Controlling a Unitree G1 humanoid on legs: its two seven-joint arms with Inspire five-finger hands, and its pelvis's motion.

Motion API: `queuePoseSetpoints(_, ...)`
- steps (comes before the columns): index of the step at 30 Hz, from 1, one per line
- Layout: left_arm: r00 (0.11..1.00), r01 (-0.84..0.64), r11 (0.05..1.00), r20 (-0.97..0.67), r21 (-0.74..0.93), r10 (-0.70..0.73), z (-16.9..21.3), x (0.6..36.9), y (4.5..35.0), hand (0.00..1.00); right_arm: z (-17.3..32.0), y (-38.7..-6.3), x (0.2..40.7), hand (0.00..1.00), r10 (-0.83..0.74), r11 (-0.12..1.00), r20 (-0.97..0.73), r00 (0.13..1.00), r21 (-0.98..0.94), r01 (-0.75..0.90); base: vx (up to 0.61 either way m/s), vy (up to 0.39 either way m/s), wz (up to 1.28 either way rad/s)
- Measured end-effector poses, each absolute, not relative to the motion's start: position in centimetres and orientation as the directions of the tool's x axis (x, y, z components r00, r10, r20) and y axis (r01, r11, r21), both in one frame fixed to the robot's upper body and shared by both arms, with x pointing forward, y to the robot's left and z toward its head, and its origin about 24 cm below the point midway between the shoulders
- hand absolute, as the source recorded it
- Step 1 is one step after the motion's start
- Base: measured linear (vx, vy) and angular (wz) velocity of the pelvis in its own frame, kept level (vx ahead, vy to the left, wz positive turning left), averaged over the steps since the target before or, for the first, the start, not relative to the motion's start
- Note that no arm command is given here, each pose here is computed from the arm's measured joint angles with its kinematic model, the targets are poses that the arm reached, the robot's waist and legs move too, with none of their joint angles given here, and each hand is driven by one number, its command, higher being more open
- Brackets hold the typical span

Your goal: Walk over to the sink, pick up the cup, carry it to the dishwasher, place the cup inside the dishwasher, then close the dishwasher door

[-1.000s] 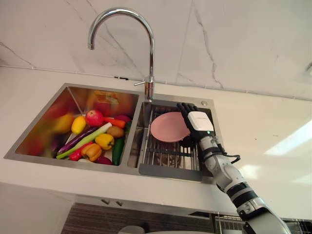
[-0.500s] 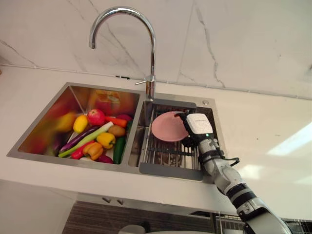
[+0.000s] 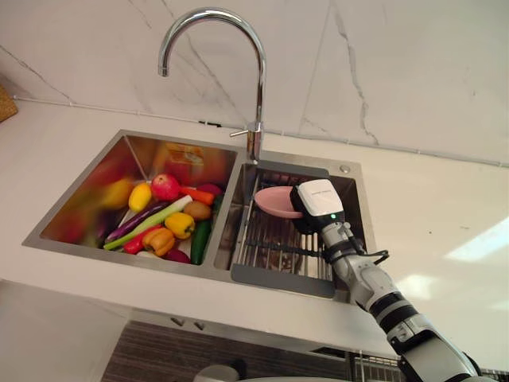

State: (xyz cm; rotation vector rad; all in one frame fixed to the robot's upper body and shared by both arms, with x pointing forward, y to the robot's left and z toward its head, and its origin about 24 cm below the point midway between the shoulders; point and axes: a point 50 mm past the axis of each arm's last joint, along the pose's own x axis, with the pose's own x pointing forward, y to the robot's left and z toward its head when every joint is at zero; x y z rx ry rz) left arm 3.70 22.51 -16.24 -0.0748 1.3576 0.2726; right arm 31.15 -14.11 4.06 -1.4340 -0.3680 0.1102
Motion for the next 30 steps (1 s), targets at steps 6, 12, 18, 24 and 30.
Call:
queuePoseSetpoints(6,0.189,-0.237,0.966,-0.97,0.105,0.152,-16.2,3.7,22.6,1.0,4.2,-14.1,31.1,0.0,0.297,0.162,0.197,0.934,-0.975,0.154,0.0,0.0,0.0)
queuePoseSetpoints(12,0.196,-0.242,0.965,-0.969,0.099,0.148,-16.3,3.7,22.3,1.0,8.2,-14.7,30.4,0.0,0.178,0.454,0.415,0.892,-0.839,0.3,0.0,0.001,-0.05)
queuePoseSetpoints(18,0.154,-0.265,0.959,-0.977,0.103,0.148,-16.6,2.4,22.2,1.0,18.1,-17.6,27.4,0.0,-0.159,0.66,0.832,0.531,-0.311,0.684,0.01,0.018,-0.34)
queuePoseSetpoints(24,0.114,-0.27,0.955,-0.981,0.124,0.159,-16.9,1.4,21.9,1.0,20.5,-20.8,24.3,0.0,-0.347,0.597,0.887,0.304,-0.04,0.801,0.03,0.004,-0.46)
queuePoseSetpoints(30,0.101,-0.251,0.956,-0.978,0.151,0.181,-16.9,1.2,21.9,1.0,18.4,-25.4,21.3,0.0,-0.465,0.398,0.839,0.284,-0.088,0.913,0.01,-0.012,-0.5)
